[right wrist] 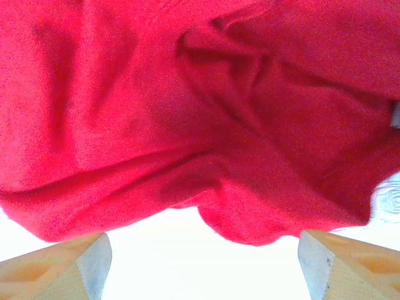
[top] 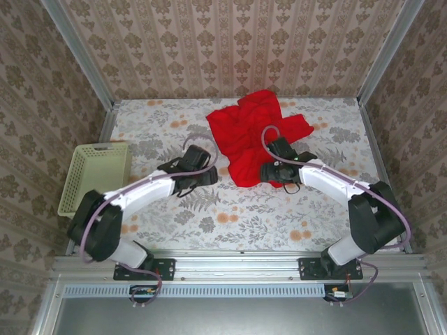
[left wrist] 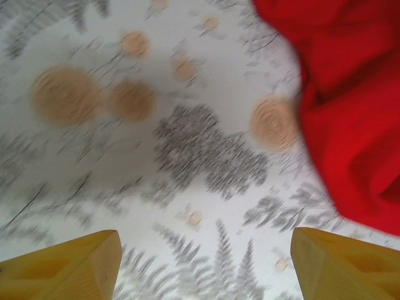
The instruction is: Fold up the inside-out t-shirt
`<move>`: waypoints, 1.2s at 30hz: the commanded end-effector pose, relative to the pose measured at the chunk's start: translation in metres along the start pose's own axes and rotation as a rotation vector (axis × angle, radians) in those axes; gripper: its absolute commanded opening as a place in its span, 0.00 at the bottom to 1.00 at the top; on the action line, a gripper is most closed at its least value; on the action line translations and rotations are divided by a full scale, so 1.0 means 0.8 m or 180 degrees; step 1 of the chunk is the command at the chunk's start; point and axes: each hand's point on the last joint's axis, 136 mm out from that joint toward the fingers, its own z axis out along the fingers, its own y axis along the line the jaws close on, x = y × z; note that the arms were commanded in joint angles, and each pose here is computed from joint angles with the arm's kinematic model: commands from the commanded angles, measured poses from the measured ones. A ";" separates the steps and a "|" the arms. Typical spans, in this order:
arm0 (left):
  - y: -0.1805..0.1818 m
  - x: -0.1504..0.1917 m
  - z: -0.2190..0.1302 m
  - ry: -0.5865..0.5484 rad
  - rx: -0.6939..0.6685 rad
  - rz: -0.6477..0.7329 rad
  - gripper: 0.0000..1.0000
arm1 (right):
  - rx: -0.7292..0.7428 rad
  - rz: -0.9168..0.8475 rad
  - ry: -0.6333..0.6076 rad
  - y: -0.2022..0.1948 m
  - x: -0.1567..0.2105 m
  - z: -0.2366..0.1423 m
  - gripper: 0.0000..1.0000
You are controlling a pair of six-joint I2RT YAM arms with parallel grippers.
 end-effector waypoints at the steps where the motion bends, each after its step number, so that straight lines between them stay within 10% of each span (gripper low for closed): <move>1: -0.026 -0.035 0.018 -0.0055 0.0248 0.0202 0.74 | -0.0263 -0.0202 0.0000 0.063 0.005 0.011 0.82; 11: -0.075 -0.136 0.115 -0.0183 0.0452 0.0385 0.75 | 0.0266 -0.0098 0.0244 0.040 0.023 0.078 0.71; 21: -0.065 -0.143 0.213 0.0207 -0.0031 0.0502 0.70 | 0.0192 0.0123 0.0053 -0.012 0.019 0.047 0.05; 36: -0.007 -0.118 0.149 0.0237 -0.0368 0.0235 0.00 | -0.0626 -0.0049 -0.0697 0.006 -0.013 -0.159 0.00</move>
